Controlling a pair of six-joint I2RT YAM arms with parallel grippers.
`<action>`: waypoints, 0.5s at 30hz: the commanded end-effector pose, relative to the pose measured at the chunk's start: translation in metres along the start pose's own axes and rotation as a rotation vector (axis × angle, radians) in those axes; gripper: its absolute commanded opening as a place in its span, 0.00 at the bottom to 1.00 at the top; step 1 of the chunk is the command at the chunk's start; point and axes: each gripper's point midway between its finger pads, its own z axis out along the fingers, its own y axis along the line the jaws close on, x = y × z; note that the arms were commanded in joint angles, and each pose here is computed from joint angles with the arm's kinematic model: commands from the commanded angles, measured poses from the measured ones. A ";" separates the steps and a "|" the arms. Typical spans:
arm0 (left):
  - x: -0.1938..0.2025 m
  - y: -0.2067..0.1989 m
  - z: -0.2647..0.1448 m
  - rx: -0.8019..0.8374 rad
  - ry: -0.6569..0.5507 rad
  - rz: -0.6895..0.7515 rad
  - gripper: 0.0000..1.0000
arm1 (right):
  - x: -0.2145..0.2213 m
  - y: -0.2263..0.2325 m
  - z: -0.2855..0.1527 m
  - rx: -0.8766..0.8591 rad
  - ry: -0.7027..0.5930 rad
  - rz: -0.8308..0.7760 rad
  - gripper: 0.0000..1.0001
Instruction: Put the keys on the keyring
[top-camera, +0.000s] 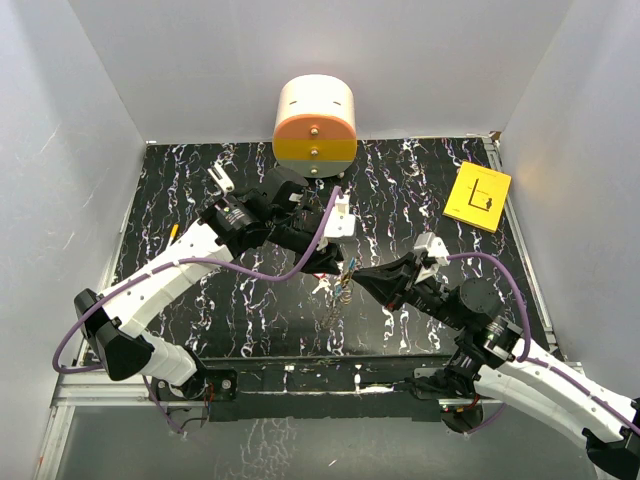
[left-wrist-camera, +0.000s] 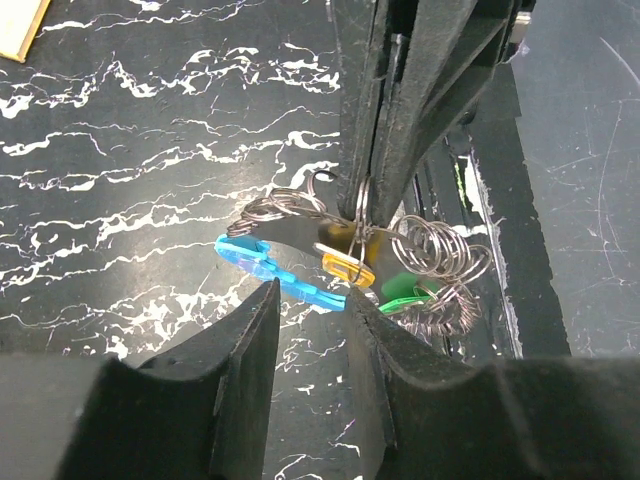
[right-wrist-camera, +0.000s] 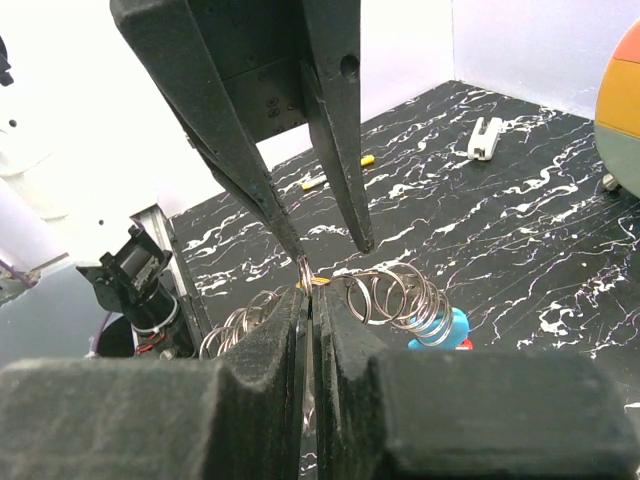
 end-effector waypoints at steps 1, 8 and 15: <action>-0.019 -0.013 -0.009 0.032 -0.064 0.027 0.32 | -0.048 0.009 0.000 -0.021 -0.196 -0.014 0.08; -0.030 -0.018 -0.007 0.061 -0.091 0.022 0.33 | -0.051 0.005 0.001 -0.002 -0.220 -0.002 0.08; -0.026 -0.009 0.000 0.030 -0.069 0.027 0.33 | -0.052 0.006 0.003 -0.009 -0.221 0.011 0.08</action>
